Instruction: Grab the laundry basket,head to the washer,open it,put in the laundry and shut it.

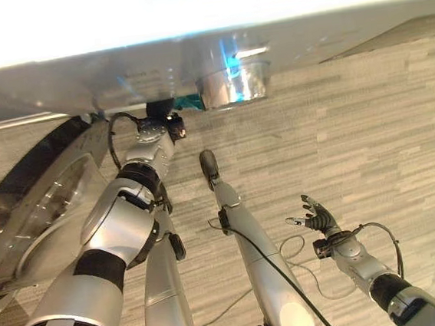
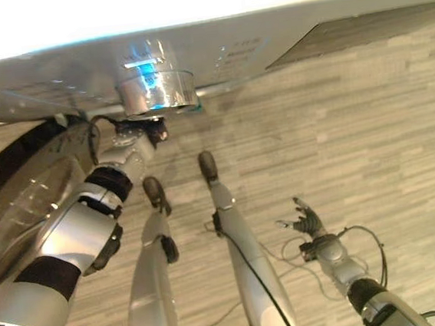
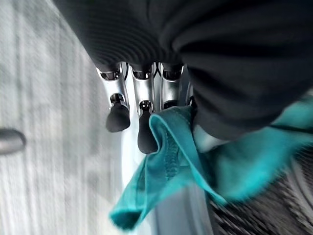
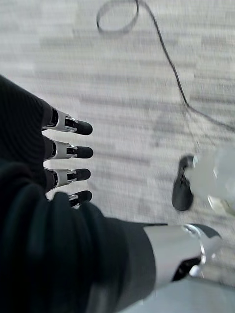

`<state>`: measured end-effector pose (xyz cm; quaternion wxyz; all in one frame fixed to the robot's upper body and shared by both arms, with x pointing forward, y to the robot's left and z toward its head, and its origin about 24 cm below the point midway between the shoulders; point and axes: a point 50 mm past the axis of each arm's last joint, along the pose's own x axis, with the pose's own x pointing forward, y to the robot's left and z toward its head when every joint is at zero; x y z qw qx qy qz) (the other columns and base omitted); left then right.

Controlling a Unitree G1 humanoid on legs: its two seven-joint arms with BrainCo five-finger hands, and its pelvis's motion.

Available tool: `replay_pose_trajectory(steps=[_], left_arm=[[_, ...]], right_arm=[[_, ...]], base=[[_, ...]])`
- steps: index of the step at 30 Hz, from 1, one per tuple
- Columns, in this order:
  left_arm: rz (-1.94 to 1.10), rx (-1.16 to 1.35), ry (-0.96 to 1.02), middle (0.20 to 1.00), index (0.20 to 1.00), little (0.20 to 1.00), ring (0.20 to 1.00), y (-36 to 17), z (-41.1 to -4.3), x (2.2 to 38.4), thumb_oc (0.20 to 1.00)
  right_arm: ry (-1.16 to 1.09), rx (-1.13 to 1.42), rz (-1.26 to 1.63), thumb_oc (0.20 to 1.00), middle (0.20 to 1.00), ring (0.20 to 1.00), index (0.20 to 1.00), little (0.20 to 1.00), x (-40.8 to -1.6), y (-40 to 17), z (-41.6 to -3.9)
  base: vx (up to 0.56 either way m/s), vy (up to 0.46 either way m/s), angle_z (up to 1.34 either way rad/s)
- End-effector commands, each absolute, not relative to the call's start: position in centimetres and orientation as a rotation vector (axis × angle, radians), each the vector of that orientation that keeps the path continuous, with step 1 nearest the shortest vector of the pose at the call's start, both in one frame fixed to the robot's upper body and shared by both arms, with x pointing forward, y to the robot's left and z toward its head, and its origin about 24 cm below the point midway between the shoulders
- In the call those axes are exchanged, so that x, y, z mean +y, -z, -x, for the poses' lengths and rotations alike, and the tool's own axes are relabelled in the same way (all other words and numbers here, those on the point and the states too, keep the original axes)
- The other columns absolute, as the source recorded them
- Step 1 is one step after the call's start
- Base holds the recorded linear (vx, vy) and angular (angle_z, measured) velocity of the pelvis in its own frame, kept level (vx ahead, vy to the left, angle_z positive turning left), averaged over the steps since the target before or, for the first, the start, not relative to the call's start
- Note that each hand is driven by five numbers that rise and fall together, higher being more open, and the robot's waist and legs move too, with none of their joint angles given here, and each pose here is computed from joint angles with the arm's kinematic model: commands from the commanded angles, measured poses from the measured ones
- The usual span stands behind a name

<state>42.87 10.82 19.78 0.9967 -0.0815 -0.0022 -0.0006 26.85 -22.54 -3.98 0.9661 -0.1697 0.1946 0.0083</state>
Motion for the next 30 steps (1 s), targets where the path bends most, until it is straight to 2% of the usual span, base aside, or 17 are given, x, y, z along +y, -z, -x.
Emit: replay_pose_trajectory(steps=[1, 4, 7, 9, 10, 13, 17, 20, 21, 22, 23, 30], left_arm=[[0.304, -0.039, 0.084, 0.2, 0.2, 0.2, 0.2, -20.3, -42.7, 8.5, 0.2], [0.393, -0.138, 0.11, 0.2, 0.2, 0.2, 0.2, -23.4, -42.6, 7.9, 0.2], [0.524, -0.304, 0.119, 0.2, 0.2, 0.2, 0.2, -29.5, -42.1, 7.9, 0.2], [0.618, -0.404, 0.136, 0.2, 0.2, 0.2, 0.2, -33.2, -41.2, 7.2, 0.2], [0.687, -0.446, 0.105, 0.2, 0.2, 0.2, 0.2, -34.6, -40.9, 8.0, 0.2], [0.829, -0.488, 0.013, 0.2, 0.2, 0.2, 0.2, -36.0, -40.7, 9.7, 0.2], [0.82, -0.534, -0.183, 0.2, 0.2, 0.2, 0.2, -35.7, -40.8, 13.2, 0.2], [0.821, -0.556, -0.189, 0.203, 0.203, 0.203, 0.203, -36.4, -40.5, 13.2, 0.203], [0.828, -0.568, -0.172, 0.275, 0.275, 0.275, 0.275, -36.9, -40.3, 12.9, 0.275], [0.83, -0.572, -0.156, 0.824, 0.824, 0.824, 0.824, -37.1, -40.2, 12.6, 0.824], [0.822, -0.56, -0.145, 1.0, 1.0, 1.0, 1.0, -36.7, -40.4, 12.5, 1.0], [0.721, -0.366, -0.099, 1.0, 1.0, 1.0, 1.0, -30.6, -42.0, 10.7, 1.0]], right_arm=[[0.037, 0.551, 0.39, 1.0, 1.0, 1.0, 1.0, 1.0, -26.1, 6.4, -23.1], [0.061, 0.571, 0.382, 1.0, 1.0, 1.0, 1.0, 1.0, -27.1, 6.6, -22.5], [0.086, 0.554, 0.36, 1.0, 1.0, 1.0, 1.0, 1.0, -27.6, 6.2, -22.7], [0.083, 0.518, 0.346, 1.0, 1.0, 1.0, 1.0, 1.0, -27.1, 5.8, -23.0], [0.061, 0.477, 0.342, 1.0, 1.0, 1.0, 1.0, 1.0, -26.3, 5.4, -23.4], [0.059, 0.449, 0.345, 1.0, 1.0, 1.0, 1.0, 1.0, -25.6, 5.3, -23.5], [0.079, 0.424, 0.372, 1.0, 1.0, 1.0, 1.0, 1.0, -24.9, 5.5, -23.5], [0.097, 0.431, 0.385, 1.0, 1.0, 1.0, 1.0, 1.0, -25.1, 5.7, -23.6], [0.101, 0.426, 0.389, 1.0, 1.0, 1.0, 1.0, 1.0, -25.0, 5.6, -23.7], [0.101, 0.423, 0.393, 1.0, 1.0, 1.0, 1.0, 1.0, -25.0, 5.5, -23.8], [0.099, 0.421, 0.392, 1.0, 1.0, 1.0, 1.0, 1.0, -25.0, 5.5, -23.9], [0.038, 0.422, 0.422, 1.0, 1.0, 1.0, 1.0, 1.0, -24.8, 5.3, -23.4]], base=[[0.02, 0.011, -0.04], [0.0, 0.0, 0.0], [0.0, 0.0, 0.0], [-0.02, -0.005, 0.01], [-0.04, -0.005, 0.0], [-0.01, 0.005, -0.01], [0.0, 0.013, -0.19], [0.06, 0.029, -0.17], [0.06, 0.042, -0.07], [0.05, 0.047, -0.04], [0.05, 0.044, -0.07], [0.01, 0.025, -0.05]])
